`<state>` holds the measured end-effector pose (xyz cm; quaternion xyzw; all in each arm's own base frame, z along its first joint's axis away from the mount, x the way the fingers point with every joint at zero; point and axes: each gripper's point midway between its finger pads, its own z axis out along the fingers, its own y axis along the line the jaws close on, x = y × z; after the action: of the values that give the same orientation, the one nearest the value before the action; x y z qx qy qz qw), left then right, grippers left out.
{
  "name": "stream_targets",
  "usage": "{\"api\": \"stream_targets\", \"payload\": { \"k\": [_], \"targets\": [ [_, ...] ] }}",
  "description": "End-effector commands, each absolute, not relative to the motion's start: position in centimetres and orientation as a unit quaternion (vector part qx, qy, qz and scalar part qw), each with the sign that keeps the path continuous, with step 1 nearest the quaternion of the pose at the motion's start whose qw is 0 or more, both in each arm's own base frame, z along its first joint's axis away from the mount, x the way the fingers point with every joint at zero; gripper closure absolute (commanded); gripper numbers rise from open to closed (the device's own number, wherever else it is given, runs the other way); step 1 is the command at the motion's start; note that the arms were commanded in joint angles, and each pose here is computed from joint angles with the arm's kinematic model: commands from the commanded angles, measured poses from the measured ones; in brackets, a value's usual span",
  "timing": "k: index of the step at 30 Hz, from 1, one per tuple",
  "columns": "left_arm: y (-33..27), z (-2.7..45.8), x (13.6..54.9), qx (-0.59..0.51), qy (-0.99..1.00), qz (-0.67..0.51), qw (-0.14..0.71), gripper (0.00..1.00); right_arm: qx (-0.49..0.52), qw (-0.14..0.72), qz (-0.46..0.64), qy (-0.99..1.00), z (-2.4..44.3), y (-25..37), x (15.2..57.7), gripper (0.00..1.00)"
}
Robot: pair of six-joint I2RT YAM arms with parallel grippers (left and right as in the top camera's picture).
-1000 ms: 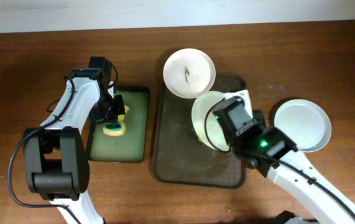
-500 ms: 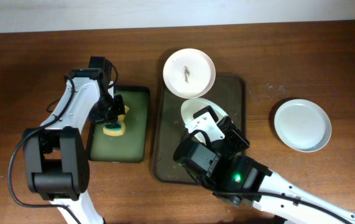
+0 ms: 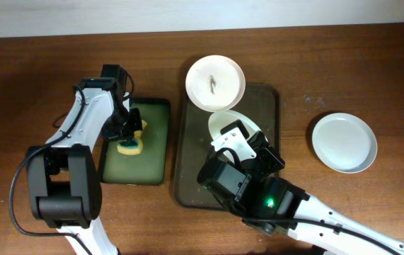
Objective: Clean dirty plates on tray and stack at the side
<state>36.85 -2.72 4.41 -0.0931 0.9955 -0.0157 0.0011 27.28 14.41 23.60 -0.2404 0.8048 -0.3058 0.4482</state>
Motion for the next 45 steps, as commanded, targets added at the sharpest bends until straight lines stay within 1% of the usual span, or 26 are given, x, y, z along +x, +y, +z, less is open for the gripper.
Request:
{"api": "stream_targets", "payload": {
  "k": [1,3,4,5,7,10,12,13,14,17,18,20,23,24,25,26,27,28,30,32,33,37,39,42,43,45],
  "targets": [
    [-2.8,4.9,36.8,-0.085,0.996,-0.020,0.005,1.00,-0.226,0.464,-0.309,0.799,24.7,14.4,27.3,0.96],
    [-2.8,4.9,36.7,-0.085,0.996,-0.020,0.003,1.00,-0.210,0.467,-0.304,0.803,24.7,14.1,27.4,0.96],
    [-2.8,4.9,36.8,-0.085,0.996,-0.020,0.005,1.00,-0.174,0.474,-0.293,0.812,24.7,13.5,27.7,0.96],
    [-2.8,4.9,36.9,-0.085,0.996,-0.020,0.007,1.00,-0.097,0.472,-0.260,0.836,24.0,11.9,28.5,0.96],
    [-2.8,4.9,36.8,-0.085,0.996,-0.020,0.005,1.00,-0.033,0.427,-0.189,0.884,21.5,10.4,29.6,0.96],
    [-2.8,4.9,37.0,-0.085,0.996,-0.020,0.009,1.00,0.035,0.305,-0.022,0.952,17.3,7.2,31.2,0.96],
    [-2.8,4.9,36.9,-0.085,0.996,-0.020,0.006,1.00,0.078,0.269,0.071,0.957,16.8,4.6,31.7,0.96],
    [-2.8,4.9,36.8,-0.085,0.996,-0.020,0.005,1.00,0.113,0.264,0.108,0.952,16.9,2.6,31.9,0.96],
    [-2.8,4.9,36.9,-0.085,0.996,-0.020,0.007,1.00,0.178,0.266,0.126,0.939,17.0,-1.2,31.9,0.96],
    [-2.8,4.9,36.7,-0.085,0.996,-0.020,0.003,1.00,0.334,0.260,0.099,0.901,15.6,-11.1,30.3,0.96],
    [-2.8,4.9,36.7,-0.085,0.996,-0.020,0.003,1.00,0.368,0.251,0.090,0.891,14.8,-13.3,29.5,0.96],
    [-2.8,4.9,36.8,-0.085,0.996,-0.020,0.004,1.00,0.442,0.209,0.057,0.870,11.8,-17.9,27.3,0.96],
    [-2.8,4.9,36.7,-0.085,0.996,-0.020,0.003,1.00,0.482,0.153,0.058,0.861,8.0,-19.8,25.9,0.96],
    [-2.8,4.9,36.7,-0.085,0.996,-0.020,0.004,1.00,0.485,0.141,0.061,0.861,7.2,-19.9,25.8,0.81],
    [-2.8,4.9,36.7,-0.085,0.996,-0.020,0.004,1.00,0.487,0.134,0.063,0.861,6.7,-19.8,25.7,0.55],
    [-2.8,4.9,36.7,-0.085,0.996,-0.020,0.003,1.00,0.484,0.138,0.067,0.861,6.9,-19.8,26.0,0.37],
    [-2.8,4.9,36.6,-0.085,0.996,-0.019,0.001,1.00,0.474,0.164,0.097,0.860,8.3,-19.3,27.4,0.30],
    [-2.8,4.9,36.6,-0.085,0.996,-0.019,0.001,1.00,0.436,0.204,0.137,0.866,10.7,-18.3,29.4,0.31],
    [-2.8,4.9,36.8,-0.085,0.996,-0.020,0.005,1.00,0.291,0.300,0.214,0.883,18.5,-13.5,34.1,0.34],
    [-2.8,4.9,36.9,-0.085,0.996,-0.020,0.007,1.00,0.173,0.333,0.203,0.904,22.3,-8.8,36.5,0.34],
    [-2.8,4.9,37.2,-0.085,0.996,-0.021,0.012,1.00,0.105,0.334,0.173,0.921,23.0,-4.8,38.3,0.33],
    [-2.8,4.9,37.4,-0.085,0.996,-0.022,0.016,1.00,-0.026,0.343,0.100,0.934,19.4,5.0,43.8,0.31],
    [-2.8,4.9,37.4,-0.085,0.996,-0.022,0.018,1.00,-0.105,0.353,0.101,0.924,14.7,10.3,47.8,0.34],
    [-2.8,4.9,37.5,-0.085,0.996,-0.022,0.018,1.00,-0.120,0.352,0.106,0.922,9.1,12.3,50.7,0.37],
    [-2.8,4.9,37.4,-0.085,0.996,-0.022,0.018,1.00,-0.122,0.350,0.112,0.922,6.6,12.7,51.6,0.40],
    [-2.8,4.9,37.4,-0.085,0.996,-0.022,0.018,1.00,-0.119,0.328,0.141,0.926,2.7,13.7,51.8,0.46]
  ]
}}
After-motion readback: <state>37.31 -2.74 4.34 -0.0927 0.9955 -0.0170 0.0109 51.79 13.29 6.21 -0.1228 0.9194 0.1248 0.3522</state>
